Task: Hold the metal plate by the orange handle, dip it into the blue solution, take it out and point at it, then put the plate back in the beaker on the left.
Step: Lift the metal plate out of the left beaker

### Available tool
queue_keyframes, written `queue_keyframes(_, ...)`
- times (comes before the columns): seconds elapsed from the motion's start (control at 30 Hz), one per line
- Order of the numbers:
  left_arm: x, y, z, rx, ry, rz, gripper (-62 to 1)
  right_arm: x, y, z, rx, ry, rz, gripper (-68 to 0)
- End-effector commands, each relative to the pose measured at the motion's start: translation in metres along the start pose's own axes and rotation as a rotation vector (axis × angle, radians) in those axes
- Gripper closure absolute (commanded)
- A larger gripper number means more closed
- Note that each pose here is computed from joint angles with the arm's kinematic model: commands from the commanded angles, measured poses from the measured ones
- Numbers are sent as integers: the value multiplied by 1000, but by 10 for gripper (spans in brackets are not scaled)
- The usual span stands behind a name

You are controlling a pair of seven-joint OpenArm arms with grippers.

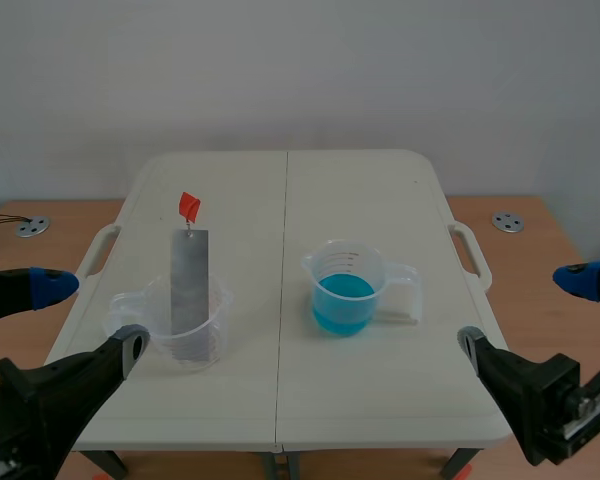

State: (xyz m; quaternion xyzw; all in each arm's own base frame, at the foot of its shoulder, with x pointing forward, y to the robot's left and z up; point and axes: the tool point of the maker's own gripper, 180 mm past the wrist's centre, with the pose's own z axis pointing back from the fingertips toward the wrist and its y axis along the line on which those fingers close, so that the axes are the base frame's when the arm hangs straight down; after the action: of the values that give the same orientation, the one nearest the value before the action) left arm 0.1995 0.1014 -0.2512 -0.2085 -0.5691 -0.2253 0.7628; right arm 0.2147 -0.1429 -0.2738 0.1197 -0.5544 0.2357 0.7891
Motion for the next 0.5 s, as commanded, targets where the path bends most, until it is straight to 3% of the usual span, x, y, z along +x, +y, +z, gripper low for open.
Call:
queue_keyframes(0.0,19,-2,1,-11,-61,-13,-529,18,-2,1,4,-54,22,-663)
queue_keyframes(0.13,20,-2,1,-13,-62,-22,-511,22,0,1,10,-66,25,-663)
queue_keyframes(0.27,20,-2,3,-16,-55,-26,-448,25,0,0,16,-79,29,-663)
queue_keyframes(0.37,16,-2,3,-15,-33,-32,-354,29,1,0,18,-90,34,-663)
queue_keyframes(0.47,15,-2,4,-13,-29,-34,-219,32,1,0,24,-101,39,-663)
